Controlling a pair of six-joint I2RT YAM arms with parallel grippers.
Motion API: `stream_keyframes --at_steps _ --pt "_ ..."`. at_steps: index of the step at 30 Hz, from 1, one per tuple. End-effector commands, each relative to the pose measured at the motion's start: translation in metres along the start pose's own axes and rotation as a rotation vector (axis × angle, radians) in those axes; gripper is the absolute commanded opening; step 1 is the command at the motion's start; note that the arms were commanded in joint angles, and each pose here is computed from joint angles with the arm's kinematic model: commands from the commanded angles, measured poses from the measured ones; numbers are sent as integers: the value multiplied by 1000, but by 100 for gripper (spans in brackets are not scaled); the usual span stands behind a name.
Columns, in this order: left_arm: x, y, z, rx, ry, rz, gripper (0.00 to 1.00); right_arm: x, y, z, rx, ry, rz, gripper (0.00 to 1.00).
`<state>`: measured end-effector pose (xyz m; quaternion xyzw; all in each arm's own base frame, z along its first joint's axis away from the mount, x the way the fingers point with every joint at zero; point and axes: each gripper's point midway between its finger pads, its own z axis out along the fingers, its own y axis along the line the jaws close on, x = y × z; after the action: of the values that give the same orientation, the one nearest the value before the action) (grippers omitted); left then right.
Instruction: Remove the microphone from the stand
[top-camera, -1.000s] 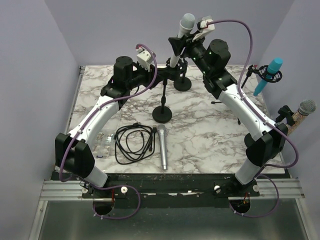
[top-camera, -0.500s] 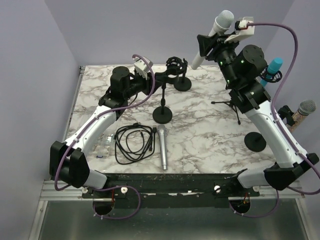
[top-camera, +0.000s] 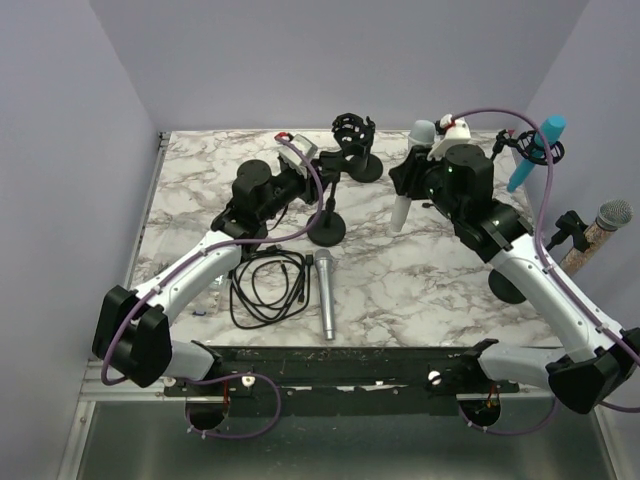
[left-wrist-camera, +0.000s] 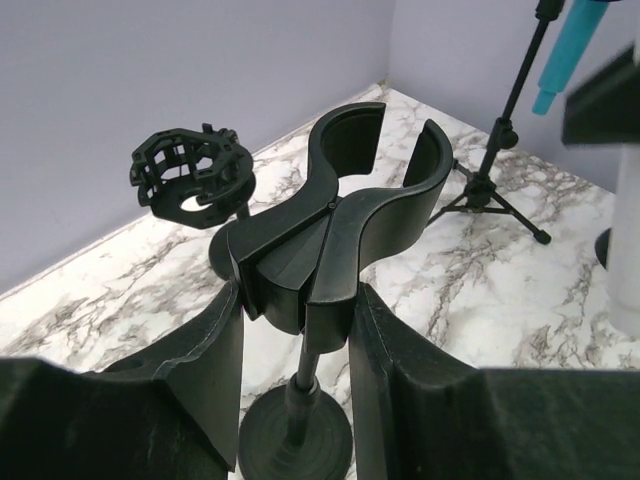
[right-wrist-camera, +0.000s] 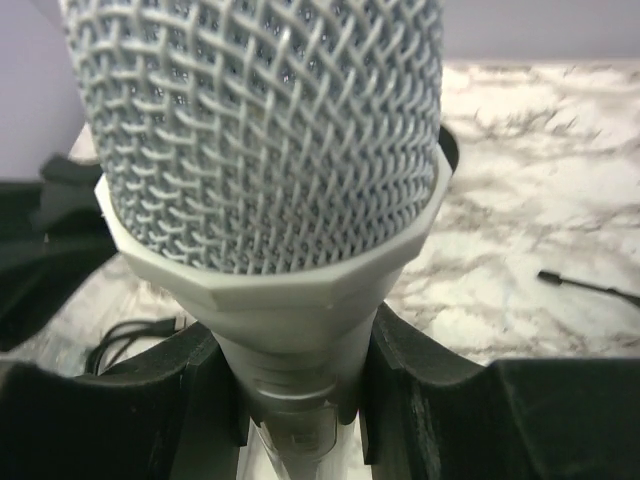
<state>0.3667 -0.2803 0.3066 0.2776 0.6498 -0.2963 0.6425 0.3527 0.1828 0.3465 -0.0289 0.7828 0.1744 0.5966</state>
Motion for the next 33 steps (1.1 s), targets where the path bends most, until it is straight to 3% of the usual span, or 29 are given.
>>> stream_keyframes --at_steps 1,11,24,30,33 --pt "86 1 -13 -59 229 -99 0 40 15 -18 -113 118 51 1" --pt "118 -2 -31 -108 268 -201 0 112 35 -15 -269 309 98 1" --pt "168 -8 -36 -159 369 -227 0 156 47 -16 -370 388 165 1" --pt "166 -14 -38 -154 392 -222 0 167 49 -17 -394 416 165 1" --pt "153 -21 -39 -126 370 -250 8 176 50 -17 -405 441 171 1"
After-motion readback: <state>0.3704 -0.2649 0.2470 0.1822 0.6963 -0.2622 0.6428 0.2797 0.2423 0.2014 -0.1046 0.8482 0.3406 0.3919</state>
